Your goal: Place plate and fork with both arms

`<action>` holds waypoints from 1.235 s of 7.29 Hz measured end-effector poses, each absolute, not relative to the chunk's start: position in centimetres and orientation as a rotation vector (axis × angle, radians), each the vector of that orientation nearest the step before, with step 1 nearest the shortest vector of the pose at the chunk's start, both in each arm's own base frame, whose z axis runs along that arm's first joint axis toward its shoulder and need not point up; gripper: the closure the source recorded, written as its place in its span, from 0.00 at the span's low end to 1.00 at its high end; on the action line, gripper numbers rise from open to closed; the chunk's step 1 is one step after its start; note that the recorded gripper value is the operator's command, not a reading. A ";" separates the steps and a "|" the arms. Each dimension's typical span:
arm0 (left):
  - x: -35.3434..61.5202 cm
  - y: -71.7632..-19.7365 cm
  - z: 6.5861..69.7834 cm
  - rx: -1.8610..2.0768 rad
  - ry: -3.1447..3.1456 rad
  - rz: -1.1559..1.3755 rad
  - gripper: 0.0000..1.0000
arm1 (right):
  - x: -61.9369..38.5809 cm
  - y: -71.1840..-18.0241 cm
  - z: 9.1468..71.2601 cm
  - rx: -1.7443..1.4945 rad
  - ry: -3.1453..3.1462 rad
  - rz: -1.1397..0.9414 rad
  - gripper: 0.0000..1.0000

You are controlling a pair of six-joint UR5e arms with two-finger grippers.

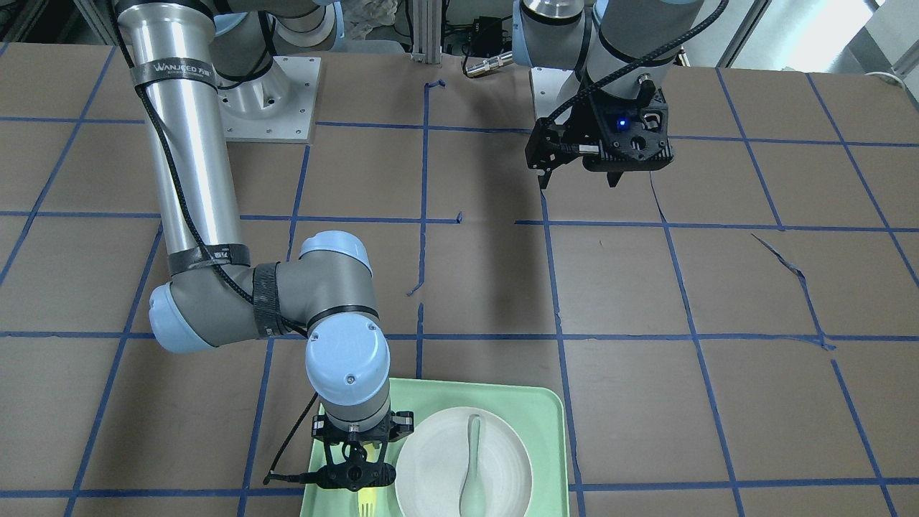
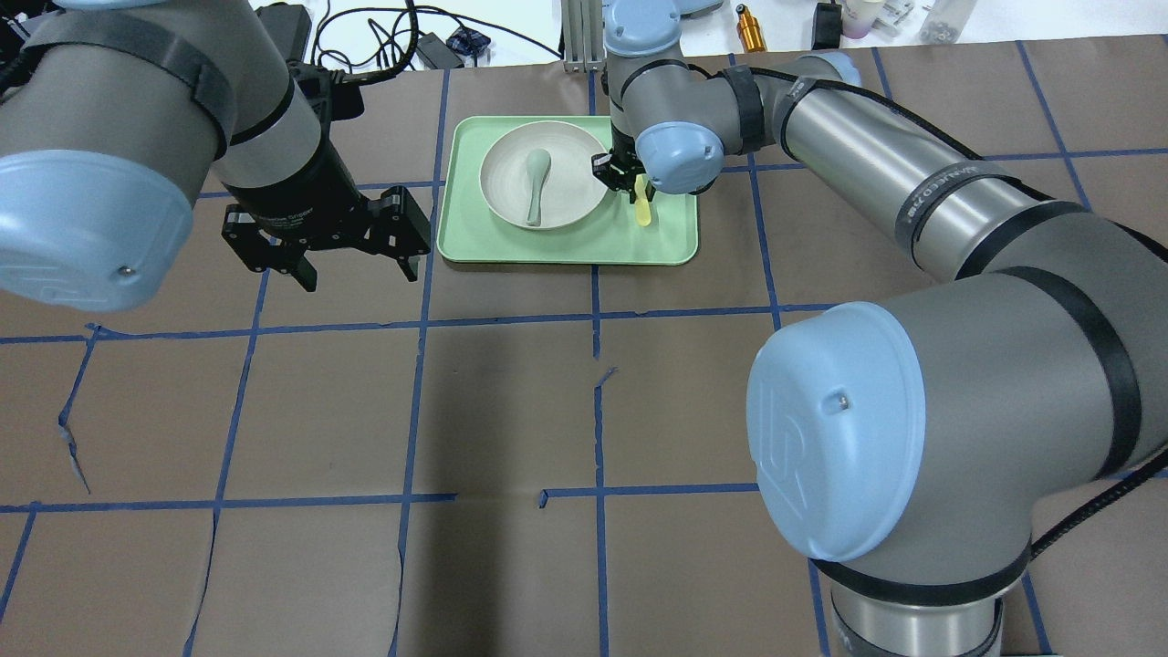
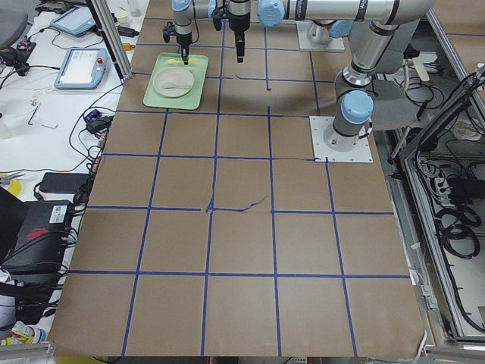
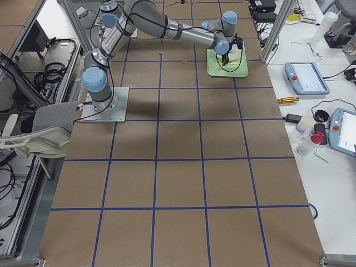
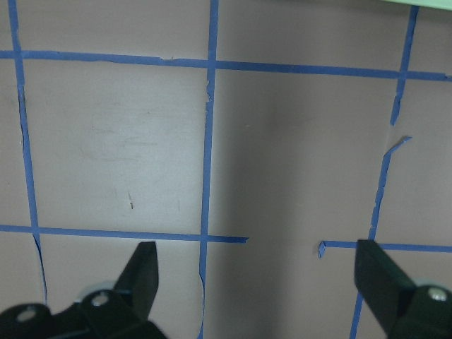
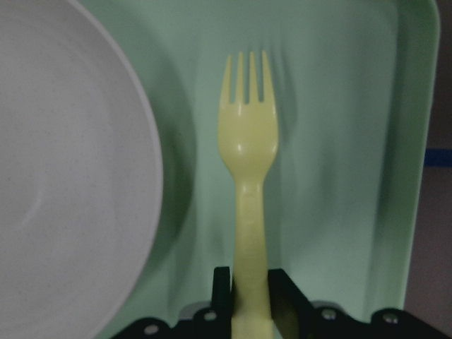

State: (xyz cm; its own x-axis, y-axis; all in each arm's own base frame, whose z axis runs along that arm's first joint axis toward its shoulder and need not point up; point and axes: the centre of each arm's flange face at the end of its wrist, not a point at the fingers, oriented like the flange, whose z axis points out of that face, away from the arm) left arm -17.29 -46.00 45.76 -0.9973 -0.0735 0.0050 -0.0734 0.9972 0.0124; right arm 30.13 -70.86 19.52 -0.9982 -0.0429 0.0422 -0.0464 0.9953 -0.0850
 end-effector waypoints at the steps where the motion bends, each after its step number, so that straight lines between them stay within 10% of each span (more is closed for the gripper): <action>1: -17.3 -46.0 45.8 0.115 -3.134 -0.019 0.00 | 29.8 -70.3 18.8 0.075 -3.095 0.134 0.00; 9: -17.0 -45.9 46.2 0.121 -3.135 -0.002 0.00 | 18.4 -53.6 44.6 -0.006 -3.084 0.082 0.00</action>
State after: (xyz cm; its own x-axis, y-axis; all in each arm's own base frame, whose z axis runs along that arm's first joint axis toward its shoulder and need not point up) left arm -17.03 -45.86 46.21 -0.9970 -0.0771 0.0041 -0.0771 0.9970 0.0017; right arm 18.39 -53.59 44.64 -0.9984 0.0052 0.0561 0.0022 0.9986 -0.0531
